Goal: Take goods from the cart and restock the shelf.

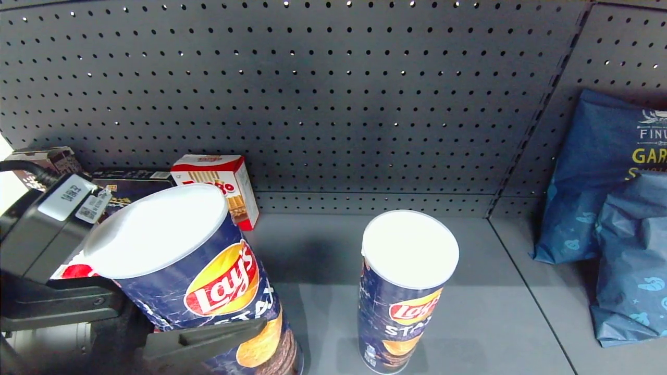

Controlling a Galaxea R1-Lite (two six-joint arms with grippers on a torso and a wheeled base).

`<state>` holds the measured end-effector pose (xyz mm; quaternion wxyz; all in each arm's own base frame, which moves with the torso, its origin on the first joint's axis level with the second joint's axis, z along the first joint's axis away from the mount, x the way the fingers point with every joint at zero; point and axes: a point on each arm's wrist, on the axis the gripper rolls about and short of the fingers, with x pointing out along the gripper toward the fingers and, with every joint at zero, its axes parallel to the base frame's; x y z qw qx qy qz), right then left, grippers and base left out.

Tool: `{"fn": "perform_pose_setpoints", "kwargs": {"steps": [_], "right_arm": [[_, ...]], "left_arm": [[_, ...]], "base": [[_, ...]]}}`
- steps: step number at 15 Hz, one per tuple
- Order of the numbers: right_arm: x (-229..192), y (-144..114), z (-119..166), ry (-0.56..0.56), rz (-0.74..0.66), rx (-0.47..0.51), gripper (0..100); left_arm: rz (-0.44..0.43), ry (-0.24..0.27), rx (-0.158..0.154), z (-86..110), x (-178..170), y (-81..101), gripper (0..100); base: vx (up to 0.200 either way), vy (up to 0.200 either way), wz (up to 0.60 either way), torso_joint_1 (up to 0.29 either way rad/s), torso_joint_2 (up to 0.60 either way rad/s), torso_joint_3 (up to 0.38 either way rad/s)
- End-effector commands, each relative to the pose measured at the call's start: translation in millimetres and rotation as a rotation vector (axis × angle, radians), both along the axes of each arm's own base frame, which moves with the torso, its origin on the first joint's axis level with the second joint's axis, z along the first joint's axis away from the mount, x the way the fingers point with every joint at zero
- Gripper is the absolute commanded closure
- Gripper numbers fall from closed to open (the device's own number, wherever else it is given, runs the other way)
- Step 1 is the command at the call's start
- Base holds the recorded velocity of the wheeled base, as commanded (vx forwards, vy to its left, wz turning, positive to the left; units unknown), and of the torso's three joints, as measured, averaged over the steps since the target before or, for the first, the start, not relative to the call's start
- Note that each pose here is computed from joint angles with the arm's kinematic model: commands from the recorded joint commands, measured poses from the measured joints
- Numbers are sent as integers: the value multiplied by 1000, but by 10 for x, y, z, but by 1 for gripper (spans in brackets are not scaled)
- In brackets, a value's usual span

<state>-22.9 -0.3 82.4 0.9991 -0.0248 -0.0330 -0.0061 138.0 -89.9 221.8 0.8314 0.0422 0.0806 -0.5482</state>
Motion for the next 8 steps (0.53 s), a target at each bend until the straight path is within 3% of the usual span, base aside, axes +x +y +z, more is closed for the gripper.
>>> {"fn": "perform_pose_setpoints", "kwargs": {"steps": [1,3,5,6,8], "right_arm": [[-1,15,0,-2,66,-39,0],[-4,40,-5,0,178,-55,0],[-2,31,-21,18,137,-18,0],[1,2,-76,72,12,43,0],[0,0,-70,69,1,47,0]], "left_arm": [[1,-4,-3,14,6,1,100],[1,-20,-12,68,19,-3,100],[1,-31,-19,113,32,-10,100],[6,-38,-22,142,46,-11,100],[6,-61,-34,224,58,-18,100]], "base": [[0,0,0,0,0,0],[0,0,0,0,0,0],[0,0,0,0,0,0],[0,0,0,0,0,0],[0,0,0,0,0,0]]}}
